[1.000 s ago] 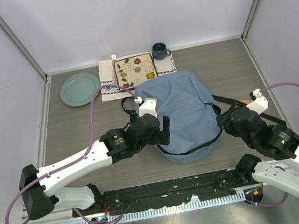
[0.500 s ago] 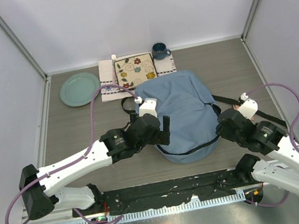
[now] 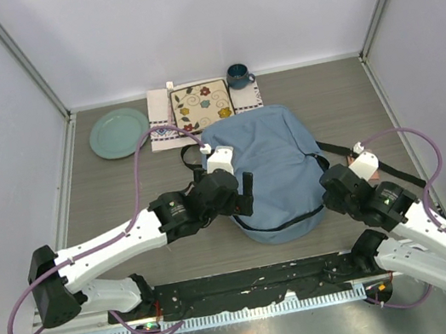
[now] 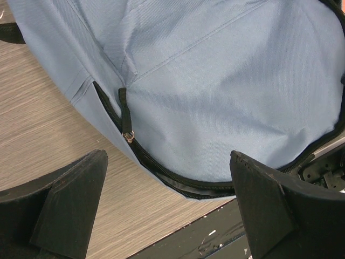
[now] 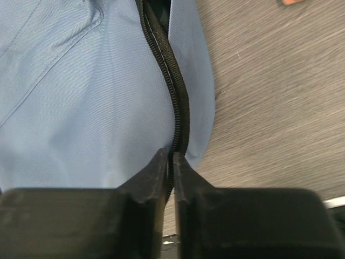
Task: Pack the student bag
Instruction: Zip the student bag at the center of the board.
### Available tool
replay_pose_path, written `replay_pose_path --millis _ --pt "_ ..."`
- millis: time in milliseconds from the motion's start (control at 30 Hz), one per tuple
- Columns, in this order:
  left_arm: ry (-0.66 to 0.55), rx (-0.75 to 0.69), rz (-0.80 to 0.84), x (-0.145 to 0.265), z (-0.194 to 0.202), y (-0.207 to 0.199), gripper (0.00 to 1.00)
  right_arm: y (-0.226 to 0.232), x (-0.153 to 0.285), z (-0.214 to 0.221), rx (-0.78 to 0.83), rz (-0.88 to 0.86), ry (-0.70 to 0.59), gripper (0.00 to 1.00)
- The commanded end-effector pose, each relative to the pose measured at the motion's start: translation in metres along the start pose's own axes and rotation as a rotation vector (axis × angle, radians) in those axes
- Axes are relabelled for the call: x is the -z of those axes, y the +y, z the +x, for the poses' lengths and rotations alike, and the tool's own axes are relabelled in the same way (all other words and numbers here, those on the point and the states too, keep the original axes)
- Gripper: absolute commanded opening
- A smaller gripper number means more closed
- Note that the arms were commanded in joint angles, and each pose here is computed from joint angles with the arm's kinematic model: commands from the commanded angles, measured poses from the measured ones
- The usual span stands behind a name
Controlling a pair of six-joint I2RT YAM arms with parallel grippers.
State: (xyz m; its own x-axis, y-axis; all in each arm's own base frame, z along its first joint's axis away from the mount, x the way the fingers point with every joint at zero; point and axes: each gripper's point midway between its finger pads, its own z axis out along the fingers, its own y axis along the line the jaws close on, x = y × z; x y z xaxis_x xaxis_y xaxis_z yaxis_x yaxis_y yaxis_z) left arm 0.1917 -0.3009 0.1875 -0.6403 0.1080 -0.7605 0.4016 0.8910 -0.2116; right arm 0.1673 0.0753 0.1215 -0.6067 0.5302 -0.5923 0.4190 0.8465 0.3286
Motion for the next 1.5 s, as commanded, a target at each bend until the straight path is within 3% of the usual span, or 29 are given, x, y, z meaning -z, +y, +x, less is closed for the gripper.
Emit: replay_pose_path --millis 0,67,300,500,667,833,1033,1467 --pt "-0.026 0.036 0.019 0.002 -0.009 -0.005 1.00 0.012 -0.002 -0.003 -0.045 -0.052 -0.018 0.08" --pt "-0.019 0.032 0.015 0.000 -0.007 -0.005 1.00 0.015 -0.002 -0.003 -0.053 -0.065 -0.017 0.01" --pt "-0.019 0.033 0.009 0.000 -0.007 -0.004 1.00 0.036 0.008 -0.018 -0.115 -0.190 -0.068 0.01" --pt "-0.013 0.028 0.006 -0.003 -0.006 -0.005 0.99 0.065 0.016 -0.048 -0.189 -0.318 -0.190 0.01" --pt "-0.008 0.026 0.001 -0.003 -0.005 -0.004 1.00 0.057 -0.007 -0.039 -0.130 -0.212 -0.185 0.01" --pt "-0.009 0.030 -0.010 0.000 -0.002 0.001 1.00 0.016 -0.038 -0.006 -0.061 -0.075 -0.142 0.01" --pt "-0.009 0.027 -0.019 0.000 0.000 0.005 0.97 -0.011 -0.046 0.017 -0.087 -0.012 -0.092 0.01" --pt "-0.002 0.040 -0.090 -0.008 0.006 0.021 0.98 -0.023 -0.021 -0.019 -0.129 0.071 -0.200 0.01"
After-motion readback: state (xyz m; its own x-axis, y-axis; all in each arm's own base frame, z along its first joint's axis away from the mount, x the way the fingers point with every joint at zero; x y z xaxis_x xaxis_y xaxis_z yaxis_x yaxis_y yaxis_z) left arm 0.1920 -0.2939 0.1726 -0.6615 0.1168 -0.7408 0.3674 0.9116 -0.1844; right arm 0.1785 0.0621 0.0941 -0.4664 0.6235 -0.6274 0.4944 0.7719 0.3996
